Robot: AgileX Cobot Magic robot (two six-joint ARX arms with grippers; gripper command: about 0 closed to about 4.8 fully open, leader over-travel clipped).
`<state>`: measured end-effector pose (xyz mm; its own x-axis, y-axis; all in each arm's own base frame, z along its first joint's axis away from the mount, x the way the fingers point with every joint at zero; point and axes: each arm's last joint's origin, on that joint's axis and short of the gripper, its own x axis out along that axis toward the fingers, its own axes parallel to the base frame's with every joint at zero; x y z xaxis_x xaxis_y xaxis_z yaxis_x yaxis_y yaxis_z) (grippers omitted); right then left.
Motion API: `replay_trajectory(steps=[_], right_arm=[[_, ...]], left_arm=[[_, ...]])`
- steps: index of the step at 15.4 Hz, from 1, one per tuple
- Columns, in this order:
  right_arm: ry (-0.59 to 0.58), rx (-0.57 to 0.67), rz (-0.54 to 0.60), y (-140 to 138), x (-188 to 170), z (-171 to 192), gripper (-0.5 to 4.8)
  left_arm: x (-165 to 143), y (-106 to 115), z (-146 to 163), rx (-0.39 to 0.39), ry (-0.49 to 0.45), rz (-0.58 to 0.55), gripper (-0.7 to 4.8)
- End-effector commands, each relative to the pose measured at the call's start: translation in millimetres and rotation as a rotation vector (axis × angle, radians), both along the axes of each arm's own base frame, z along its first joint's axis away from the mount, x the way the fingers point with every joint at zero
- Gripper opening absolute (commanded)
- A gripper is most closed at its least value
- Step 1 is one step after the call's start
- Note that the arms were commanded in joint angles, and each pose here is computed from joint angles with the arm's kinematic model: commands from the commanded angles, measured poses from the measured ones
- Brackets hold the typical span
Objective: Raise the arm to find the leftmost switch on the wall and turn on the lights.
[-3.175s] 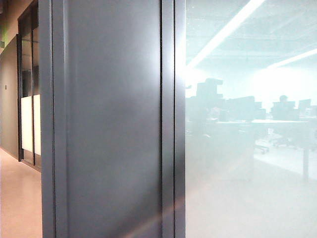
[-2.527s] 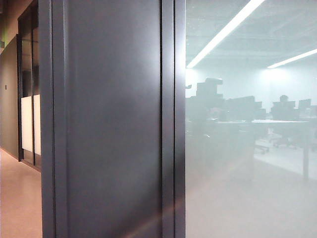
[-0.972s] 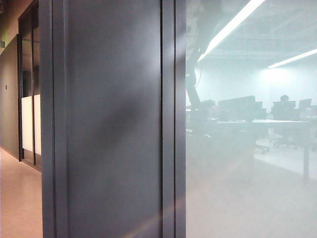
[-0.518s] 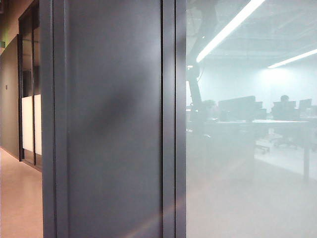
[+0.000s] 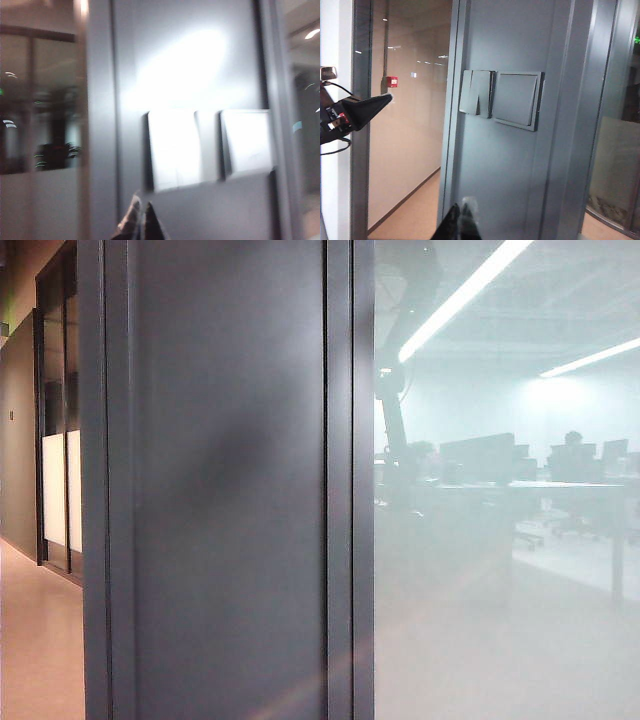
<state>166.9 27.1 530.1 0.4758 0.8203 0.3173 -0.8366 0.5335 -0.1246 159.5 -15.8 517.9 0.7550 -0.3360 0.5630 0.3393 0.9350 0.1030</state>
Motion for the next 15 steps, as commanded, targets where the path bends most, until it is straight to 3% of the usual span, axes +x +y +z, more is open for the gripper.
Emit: replay_trajectory(steps=[1,3,6,10,15], right_arm=[[-0.014,0.003,0.027,4.5,-2.2,1.9,-0.01],[-0.011,0.003,0.039,6.4,-2.0,1.6,-0.01],[0.0,0.002,0.063,10.3,-1.6,0.6,-0.01],[0.005,0.001,0.066,10.6,-1.6,0.3,-0.01],[0.005,0.001,0.066,10.6,-1.8,0.4,-0.01]], left_arm=[[6.0,-1.2,8.5,-0.091,-0.101,-0.092,-0.06],[11.9,-11.6,10.7,-0.177,-0.077,-0.226,-0.06],[36.8,-22.6,30.2,-0.121,-0.067,-0.321,-0.06],[73.9,-27.7,41.7,-0.127,0.066,-0.313,-0.06],[114.2,-32.5,17.8,-0.146,0.259,-0.277,-0.06]])
